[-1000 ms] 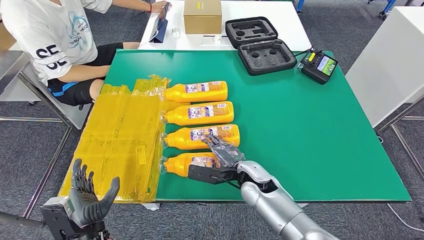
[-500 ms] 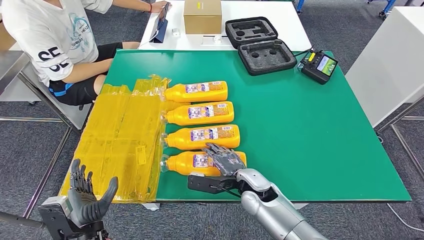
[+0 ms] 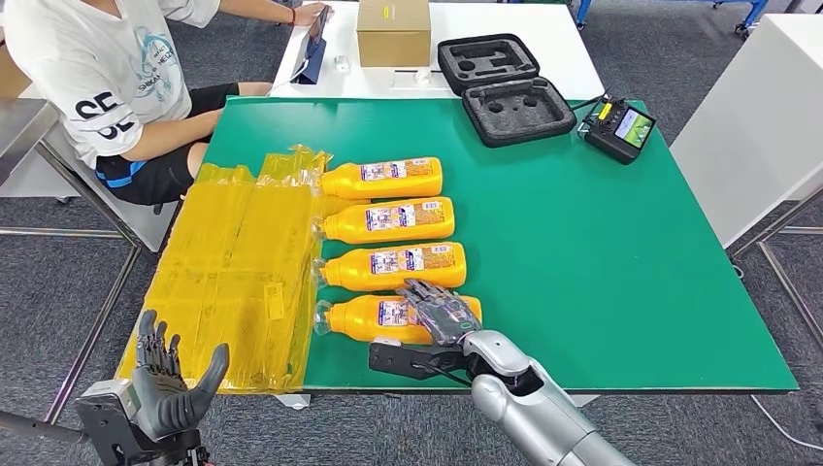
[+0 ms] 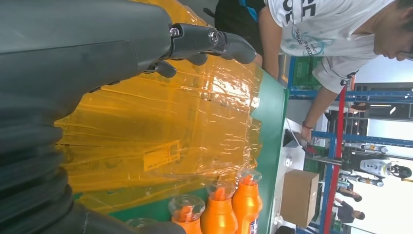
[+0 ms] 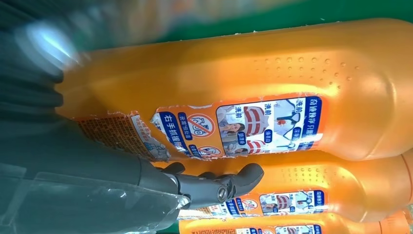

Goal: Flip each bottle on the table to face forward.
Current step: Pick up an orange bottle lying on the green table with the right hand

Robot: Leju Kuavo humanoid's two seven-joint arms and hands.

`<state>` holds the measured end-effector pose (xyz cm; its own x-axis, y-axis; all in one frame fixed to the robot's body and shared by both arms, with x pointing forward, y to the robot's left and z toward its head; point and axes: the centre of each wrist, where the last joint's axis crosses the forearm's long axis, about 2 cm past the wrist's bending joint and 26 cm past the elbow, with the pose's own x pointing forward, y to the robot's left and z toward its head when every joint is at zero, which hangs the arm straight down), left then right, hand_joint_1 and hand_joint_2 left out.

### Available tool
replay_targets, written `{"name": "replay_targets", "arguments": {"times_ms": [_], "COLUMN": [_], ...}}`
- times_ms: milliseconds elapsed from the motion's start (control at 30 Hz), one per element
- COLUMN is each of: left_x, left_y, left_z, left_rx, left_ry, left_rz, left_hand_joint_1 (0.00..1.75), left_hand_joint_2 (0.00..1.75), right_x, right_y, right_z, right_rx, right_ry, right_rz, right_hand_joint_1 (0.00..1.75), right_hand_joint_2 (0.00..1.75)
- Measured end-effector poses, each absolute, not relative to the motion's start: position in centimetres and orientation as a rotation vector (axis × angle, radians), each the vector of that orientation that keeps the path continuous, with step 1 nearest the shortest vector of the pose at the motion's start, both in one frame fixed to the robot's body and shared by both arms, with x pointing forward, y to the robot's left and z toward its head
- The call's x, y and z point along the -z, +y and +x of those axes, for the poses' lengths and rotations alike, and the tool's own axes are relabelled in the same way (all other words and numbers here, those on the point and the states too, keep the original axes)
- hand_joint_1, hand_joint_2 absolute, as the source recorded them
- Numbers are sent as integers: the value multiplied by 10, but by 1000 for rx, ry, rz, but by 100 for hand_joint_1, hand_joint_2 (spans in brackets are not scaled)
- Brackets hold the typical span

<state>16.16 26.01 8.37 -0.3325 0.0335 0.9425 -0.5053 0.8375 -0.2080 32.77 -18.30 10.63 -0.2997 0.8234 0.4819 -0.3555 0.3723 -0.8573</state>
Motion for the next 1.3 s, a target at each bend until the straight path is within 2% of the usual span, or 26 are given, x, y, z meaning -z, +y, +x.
{"name": "replay_targets", "arguments": {"times_ms": [67,167,733,833,933,1067,1167,1300], "left_x": [-84,-83,-82,-82,-81,-80,-78,-78], "left_y": [260,261,262,262,262,259,257,256], "left_z": [161,161,161,161,162,165,165,165], "left_rx": [-570,-571,-571,-571,-575,-587,-594,-596], "left_ry": [-1838,-1836,-1832,-1831,-1834,-1844,-1843,-1845], "left_rz": [358,358,347,344,335,330,332,332], "left_hand_joint_1": [0,0,0,0,0,0,0,0], "left_hand_joint_2": [175,175,175,175,175,175,175,175], "right_x": [-106,-106,-104,-105,-106,-109,-120,-125], "right_y": [-184,-185,-191,-192,-194,-183,-176,-174], "right_z": [328,328,332,333,334,320,316,311], "right_rx": [-1245,-1250,-1306,-1288,-1185,-914,-777,-725], "right_ry": [-1434,-1427,-1412,-1457,-1624,-1911,-2027,-2062], "right_rz": [-452,-452,-423,-343,-141,120,161,169], "right_hand_joint_1": [171,174,175,175,175,175,175,175], "right_hand_joint_2": [175,175,175,175,175,175,175,175]}}
